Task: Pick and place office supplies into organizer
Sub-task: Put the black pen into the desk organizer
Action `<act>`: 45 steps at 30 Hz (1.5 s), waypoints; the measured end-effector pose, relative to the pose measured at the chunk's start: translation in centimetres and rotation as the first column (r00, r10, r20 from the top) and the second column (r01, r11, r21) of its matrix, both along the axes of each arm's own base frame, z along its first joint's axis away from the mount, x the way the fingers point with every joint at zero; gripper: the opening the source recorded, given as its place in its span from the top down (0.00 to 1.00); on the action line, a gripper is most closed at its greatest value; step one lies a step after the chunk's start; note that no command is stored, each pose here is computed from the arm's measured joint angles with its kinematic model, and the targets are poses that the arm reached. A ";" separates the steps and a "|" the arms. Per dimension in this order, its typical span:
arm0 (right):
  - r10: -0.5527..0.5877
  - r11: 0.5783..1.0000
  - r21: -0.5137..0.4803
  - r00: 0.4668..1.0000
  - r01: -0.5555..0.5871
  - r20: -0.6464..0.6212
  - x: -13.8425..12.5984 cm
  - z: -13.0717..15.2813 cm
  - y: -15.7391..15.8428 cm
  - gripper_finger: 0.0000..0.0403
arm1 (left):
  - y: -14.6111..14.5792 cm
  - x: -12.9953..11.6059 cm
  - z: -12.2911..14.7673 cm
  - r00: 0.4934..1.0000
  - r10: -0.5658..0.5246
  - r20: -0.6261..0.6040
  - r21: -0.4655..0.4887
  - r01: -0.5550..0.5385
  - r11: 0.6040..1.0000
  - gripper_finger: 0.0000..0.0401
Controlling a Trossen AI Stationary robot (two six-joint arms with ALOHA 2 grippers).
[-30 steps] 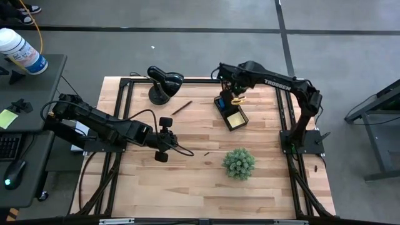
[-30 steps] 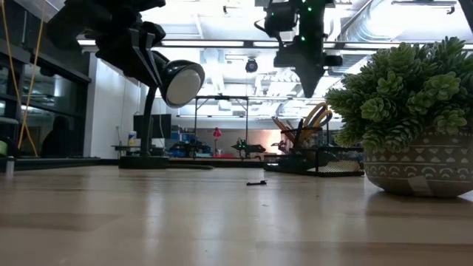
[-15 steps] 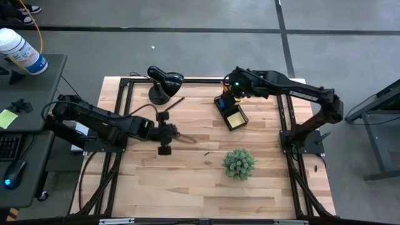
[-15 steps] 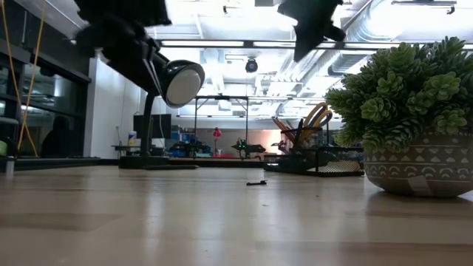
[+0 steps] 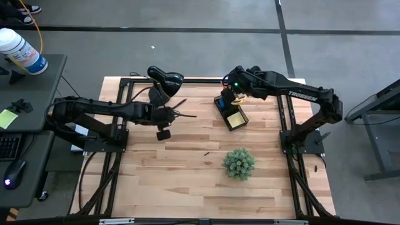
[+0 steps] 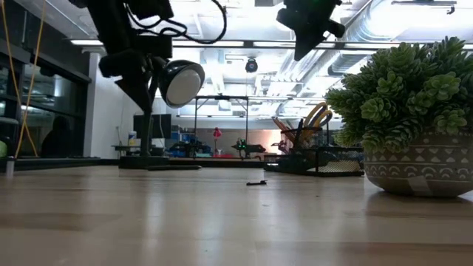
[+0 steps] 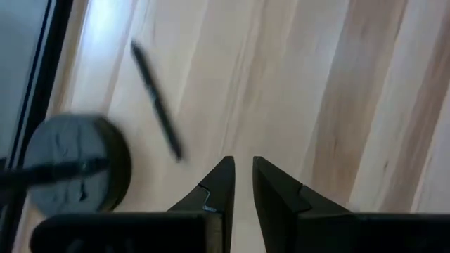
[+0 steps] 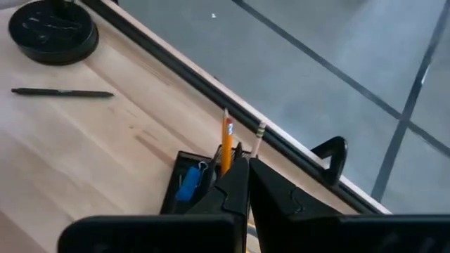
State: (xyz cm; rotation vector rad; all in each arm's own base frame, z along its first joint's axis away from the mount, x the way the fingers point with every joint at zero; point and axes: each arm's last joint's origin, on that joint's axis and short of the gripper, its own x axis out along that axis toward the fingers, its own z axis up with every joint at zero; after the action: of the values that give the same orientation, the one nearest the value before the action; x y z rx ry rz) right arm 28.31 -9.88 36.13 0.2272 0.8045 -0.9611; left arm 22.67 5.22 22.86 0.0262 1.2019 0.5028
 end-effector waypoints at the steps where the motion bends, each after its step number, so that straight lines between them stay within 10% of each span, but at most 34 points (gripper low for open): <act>1: -0.002 1.000 -0.003 1.000 0.002 0.000 0.0 0.0 0.0 0.98 | 0.0 0.2 0.1 1.000 -0.005 0.025 0.001 0.005 1.000 0.90; 14: 0.064 0.998 0.005 0.998 -0.064 -0.010 0.2 0.1 0.0 0.98 | -1.2 -1.3 -5.7 0.986 0.140 0.087 -0.176 -0.123 0.977 0.90; 29: 0.192 0.970 0.089 0.941 -0.224 0.280 2.7 0.6 -1.4 0.98 | 1.3 -1.7 -6.5 0.968 0.212 0.133 0.059 -0.221 0.974 0.90; 45: 0.200 0.951 0.180 0.944 -0.251 0.262 3.3 -1.0 -2.6 0.98 | 2.9 -2.6 -7.1 0.962 -0.002 0.274 -0.105 0.032 0.994 0.90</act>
State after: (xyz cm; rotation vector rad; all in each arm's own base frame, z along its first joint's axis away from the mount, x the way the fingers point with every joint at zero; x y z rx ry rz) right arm 31.64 -12.46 35.15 0.4189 0.6906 -0.6153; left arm 20.05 8.10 15.81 -0.1230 0.9553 0.4105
